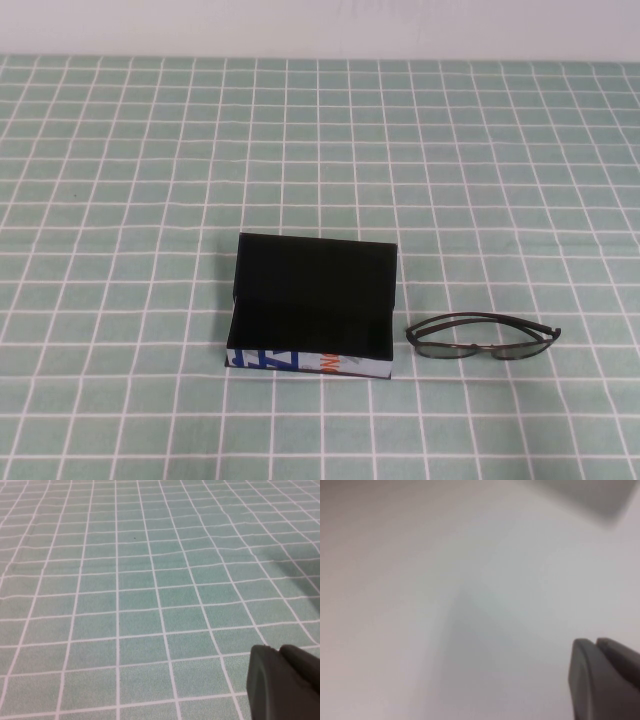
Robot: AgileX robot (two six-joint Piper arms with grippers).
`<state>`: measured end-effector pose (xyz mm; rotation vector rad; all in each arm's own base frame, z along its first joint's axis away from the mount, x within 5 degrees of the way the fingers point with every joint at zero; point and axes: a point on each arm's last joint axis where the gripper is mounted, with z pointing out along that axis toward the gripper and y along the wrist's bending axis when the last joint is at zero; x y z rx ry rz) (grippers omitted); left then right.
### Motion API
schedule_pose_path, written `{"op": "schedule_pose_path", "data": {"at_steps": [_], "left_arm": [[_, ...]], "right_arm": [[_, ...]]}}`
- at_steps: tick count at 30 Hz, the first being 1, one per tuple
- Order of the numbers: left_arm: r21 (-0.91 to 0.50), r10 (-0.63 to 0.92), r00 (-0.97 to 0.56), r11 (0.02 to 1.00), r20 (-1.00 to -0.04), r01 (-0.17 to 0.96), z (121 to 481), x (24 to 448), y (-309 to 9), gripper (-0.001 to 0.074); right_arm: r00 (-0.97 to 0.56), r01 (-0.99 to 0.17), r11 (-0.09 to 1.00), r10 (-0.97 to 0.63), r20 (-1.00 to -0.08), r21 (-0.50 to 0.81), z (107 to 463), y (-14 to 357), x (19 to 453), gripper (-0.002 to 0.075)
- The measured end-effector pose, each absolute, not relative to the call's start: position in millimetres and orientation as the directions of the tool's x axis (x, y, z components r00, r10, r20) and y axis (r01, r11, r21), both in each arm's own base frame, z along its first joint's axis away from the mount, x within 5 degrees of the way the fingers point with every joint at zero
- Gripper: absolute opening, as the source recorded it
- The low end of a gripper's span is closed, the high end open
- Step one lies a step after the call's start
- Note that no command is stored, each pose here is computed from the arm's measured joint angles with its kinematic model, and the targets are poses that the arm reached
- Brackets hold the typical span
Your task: Return glasses to glasses case
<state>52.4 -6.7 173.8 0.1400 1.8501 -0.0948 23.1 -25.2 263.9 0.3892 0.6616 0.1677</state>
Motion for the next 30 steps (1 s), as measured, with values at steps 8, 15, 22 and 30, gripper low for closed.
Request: {"op": "schedule_pose_path", "data": {"at_steps": [8, 15, 22, 30], "left_arm": [[0.007, 0.047, -0.276, 0.989, -0.960, 0.145, 174, 52, -7, -0.0002], [0.007, 0.047, -0.276, 0.989, -0.960, 0.145, 174, 52, -7, -0.0002], [0.007, 0.047, -0.276, 0.989, -0.960, 0.145, 174, 52, -7, -0.0002], [0.007, 0.047, -0.276, 0.989, -0.960, 0.145, 174, 52, -7, -0.0002]], "right_arm": [[0.855, -0.076, 0.941, 0.232, -0.464, 0.330, 308, -20, 4, -0.0011], [0.789, -0.124, 0.957, 0.255, -0.559, 0.262, 368, -8, -18, -0.0011], [0.526, -0.104, 0.968, 0.250, -0.813, 0.230, 413, 1, -4, -0.0011], [-0.086, -0.047, 0.969, 0.238, -0.967, 0.243, 430, 6, 84, -0.0011]]}}
